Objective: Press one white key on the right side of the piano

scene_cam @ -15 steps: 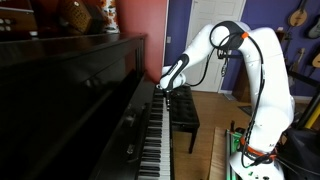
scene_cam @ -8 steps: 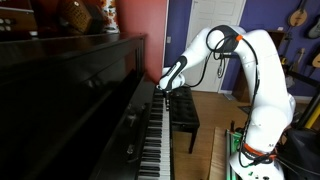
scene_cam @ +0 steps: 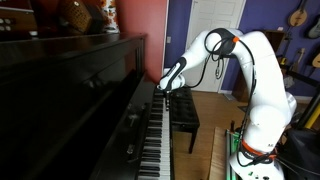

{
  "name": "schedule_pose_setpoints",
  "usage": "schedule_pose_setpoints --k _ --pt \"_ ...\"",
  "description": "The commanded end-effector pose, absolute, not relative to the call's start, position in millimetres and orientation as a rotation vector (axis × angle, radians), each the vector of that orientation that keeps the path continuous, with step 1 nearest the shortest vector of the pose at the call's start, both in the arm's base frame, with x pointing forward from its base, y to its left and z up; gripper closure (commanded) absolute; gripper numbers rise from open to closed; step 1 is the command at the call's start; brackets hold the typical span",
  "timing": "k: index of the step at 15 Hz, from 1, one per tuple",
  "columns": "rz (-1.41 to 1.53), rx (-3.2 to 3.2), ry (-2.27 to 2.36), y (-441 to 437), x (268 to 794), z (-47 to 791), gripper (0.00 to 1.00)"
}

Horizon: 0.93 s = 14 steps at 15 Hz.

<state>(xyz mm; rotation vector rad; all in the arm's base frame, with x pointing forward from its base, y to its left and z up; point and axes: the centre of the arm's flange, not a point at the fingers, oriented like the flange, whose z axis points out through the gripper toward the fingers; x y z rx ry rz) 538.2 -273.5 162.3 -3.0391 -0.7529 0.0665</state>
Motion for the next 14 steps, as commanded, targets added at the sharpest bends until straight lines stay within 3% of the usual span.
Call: schedule_pose_setpoints --k 1,14 --pt "0.007 -3.029 -0.758 -282.9 542.4 153.3 1.00" --pt "-0.051 -3.042 -0.751 -288.6 546.5 148.0 1.00"
